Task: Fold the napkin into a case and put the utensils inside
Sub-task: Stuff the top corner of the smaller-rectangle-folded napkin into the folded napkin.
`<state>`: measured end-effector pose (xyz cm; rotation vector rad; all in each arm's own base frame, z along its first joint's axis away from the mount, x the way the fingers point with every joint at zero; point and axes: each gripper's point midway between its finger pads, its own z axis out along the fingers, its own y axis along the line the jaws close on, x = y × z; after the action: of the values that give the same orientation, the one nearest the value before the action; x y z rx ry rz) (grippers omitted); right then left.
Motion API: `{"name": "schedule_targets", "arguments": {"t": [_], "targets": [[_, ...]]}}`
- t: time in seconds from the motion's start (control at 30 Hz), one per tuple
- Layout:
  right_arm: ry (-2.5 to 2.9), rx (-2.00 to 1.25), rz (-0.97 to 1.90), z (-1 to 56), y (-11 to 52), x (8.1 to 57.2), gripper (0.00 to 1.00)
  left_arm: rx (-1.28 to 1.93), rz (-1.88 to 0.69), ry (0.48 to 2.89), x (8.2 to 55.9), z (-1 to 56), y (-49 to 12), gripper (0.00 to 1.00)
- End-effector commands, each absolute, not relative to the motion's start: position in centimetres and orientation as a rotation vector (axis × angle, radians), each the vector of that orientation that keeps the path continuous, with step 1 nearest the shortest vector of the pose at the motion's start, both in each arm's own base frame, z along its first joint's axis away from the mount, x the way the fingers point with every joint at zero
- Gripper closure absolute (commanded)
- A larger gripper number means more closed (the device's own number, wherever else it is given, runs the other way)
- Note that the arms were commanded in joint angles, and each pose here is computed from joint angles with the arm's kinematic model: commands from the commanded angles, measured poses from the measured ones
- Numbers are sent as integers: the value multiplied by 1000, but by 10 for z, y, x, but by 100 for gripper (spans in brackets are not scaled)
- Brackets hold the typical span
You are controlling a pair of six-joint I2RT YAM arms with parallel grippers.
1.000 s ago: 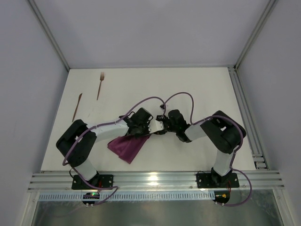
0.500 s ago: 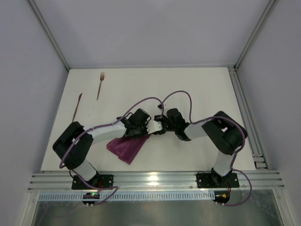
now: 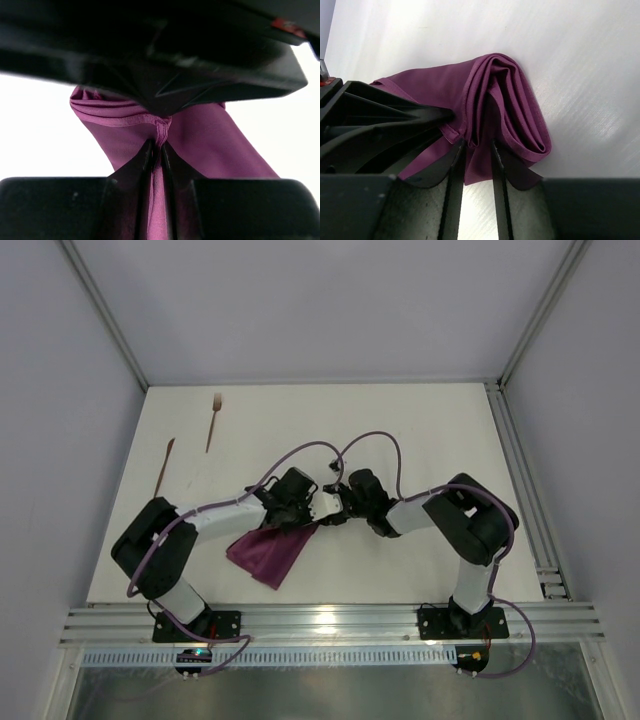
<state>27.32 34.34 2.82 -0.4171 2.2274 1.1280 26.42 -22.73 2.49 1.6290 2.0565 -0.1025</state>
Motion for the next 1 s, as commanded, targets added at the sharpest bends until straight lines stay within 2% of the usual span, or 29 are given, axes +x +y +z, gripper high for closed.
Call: {"name": "schedule_targets", "arguments": {"t": [0.0,0.1,0.2,0.33,0.63,0.8,0.97], "targets": [[2244,-434,1117,19,346,272,70,1562,-138,2044,272,37,-233,86],[2241,-446,1130,19,347,270,73,1540,-108,2062,278,35,-229,89],[2234,-466,1138,20,347,268,69,1529,-86,2074,281,34,-226,94],[2239,-480,1122,19,348,269,65,1558,-77,2073,279,33,-222,94],[2290,-458,1025,8,343,274,65,1522,-3,2105,286,36,-197,98],[2295,-469,1023,7,346,273,65,1544,-94,2096,276,36,-205,98],[2330,-449,966,-3,343,272,65,1481,-119,2126,286,38,-196,98]]}}
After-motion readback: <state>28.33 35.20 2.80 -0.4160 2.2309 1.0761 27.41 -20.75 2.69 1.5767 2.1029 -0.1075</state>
